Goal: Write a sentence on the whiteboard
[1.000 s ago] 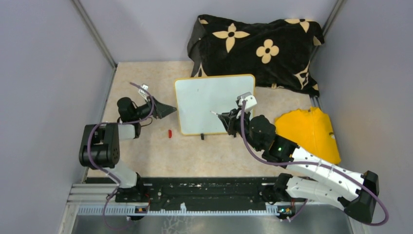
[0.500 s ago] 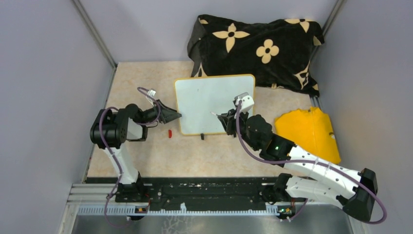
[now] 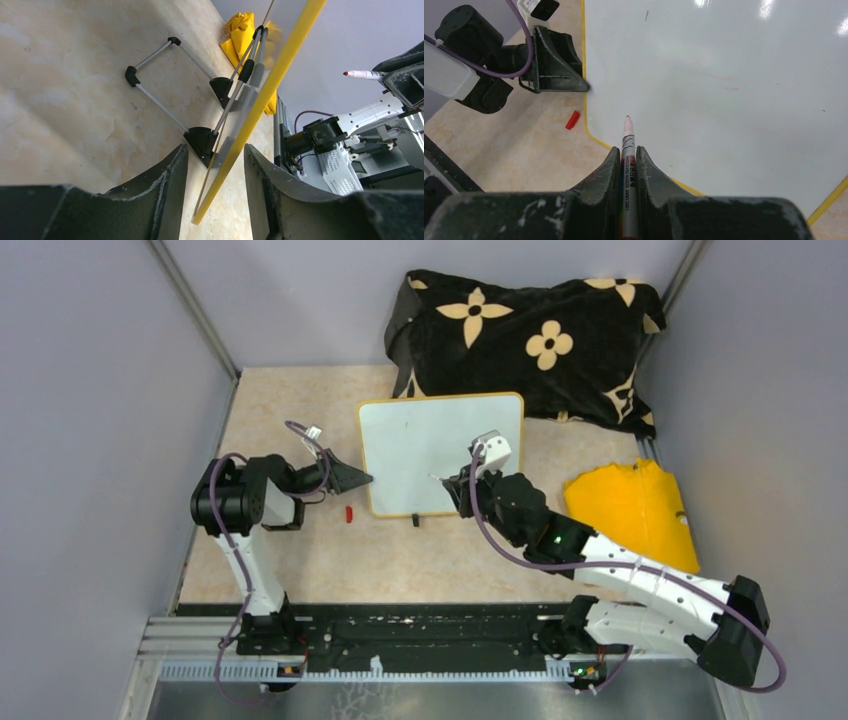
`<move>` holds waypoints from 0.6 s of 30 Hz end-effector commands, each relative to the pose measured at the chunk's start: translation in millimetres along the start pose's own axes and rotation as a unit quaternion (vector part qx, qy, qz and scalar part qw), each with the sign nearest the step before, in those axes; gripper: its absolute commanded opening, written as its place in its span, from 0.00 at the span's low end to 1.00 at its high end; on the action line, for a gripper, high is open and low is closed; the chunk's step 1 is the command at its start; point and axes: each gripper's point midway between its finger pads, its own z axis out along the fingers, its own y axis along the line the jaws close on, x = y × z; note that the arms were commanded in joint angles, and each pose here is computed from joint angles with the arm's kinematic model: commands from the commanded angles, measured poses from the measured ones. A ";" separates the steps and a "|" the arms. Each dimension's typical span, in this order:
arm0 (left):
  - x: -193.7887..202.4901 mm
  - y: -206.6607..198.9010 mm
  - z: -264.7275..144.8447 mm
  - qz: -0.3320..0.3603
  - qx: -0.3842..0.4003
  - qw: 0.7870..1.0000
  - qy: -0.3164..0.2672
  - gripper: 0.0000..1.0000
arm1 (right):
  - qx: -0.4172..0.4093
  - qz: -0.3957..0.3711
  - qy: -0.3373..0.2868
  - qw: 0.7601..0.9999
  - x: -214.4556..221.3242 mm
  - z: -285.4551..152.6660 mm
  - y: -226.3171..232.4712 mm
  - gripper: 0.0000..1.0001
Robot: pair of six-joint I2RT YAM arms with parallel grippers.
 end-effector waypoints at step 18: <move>-35.4 -38.0 14.4 0.135 0.073 0.988 -0.010 0.54 | -0.060 0.034 -0.016 0.997 -31.5 13.1 37.7 0.00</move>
